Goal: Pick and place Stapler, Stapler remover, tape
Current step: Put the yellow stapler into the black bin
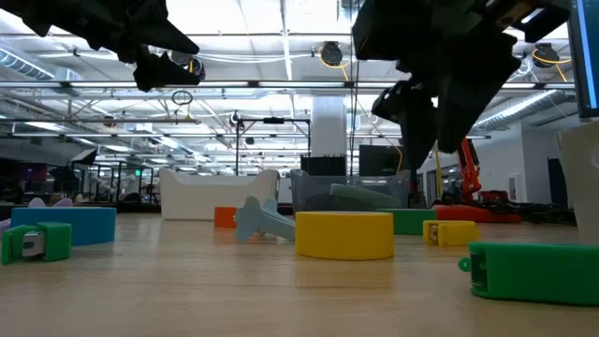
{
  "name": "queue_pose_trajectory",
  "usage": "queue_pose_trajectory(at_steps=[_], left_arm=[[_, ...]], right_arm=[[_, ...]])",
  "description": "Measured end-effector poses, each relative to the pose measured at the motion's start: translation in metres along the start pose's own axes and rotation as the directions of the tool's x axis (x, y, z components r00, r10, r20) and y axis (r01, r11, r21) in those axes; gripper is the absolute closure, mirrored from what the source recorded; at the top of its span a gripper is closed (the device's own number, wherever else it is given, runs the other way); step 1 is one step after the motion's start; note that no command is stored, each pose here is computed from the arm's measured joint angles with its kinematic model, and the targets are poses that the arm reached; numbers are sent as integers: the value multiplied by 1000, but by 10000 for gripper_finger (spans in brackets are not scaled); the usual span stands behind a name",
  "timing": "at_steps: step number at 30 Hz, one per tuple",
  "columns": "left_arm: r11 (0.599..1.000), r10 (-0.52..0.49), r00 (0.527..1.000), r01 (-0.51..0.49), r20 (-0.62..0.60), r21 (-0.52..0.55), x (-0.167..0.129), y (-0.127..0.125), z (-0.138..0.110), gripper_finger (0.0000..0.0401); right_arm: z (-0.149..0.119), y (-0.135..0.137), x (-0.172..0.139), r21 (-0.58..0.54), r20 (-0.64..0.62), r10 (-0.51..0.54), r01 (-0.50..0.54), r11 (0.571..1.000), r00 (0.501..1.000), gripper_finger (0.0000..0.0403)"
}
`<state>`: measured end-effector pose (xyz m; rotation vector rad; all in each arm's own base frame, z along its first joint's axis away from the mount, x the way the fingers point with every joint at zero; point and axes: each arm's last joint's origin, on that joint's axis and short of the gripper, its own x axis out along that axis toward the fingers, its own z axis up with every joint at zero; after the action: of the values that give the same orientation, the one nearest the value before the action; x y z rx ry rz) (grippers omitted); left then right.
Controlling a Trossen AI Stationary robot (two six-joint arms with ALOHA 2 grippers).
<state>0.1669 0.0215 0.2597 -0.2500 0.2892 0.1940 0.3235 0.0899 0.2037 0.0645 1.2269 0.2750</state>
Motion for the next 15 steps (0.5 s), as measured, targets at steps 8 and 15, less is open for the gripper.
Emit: queue_pose_trajectory(at_steps=[8, 15], left_arm=[[989, -105, 994, 108, -33, 103, 0, -5, -2, 68], [989, -97, 991, 106, -91, 106, -1, -7, -8, 68]], right_arm=[[-3, 4, 20, 20, -69, -6, 7, 1000, 998, 180], [-5, 2, 32, 27, -100, -32, 35, 999, 994, 179]])
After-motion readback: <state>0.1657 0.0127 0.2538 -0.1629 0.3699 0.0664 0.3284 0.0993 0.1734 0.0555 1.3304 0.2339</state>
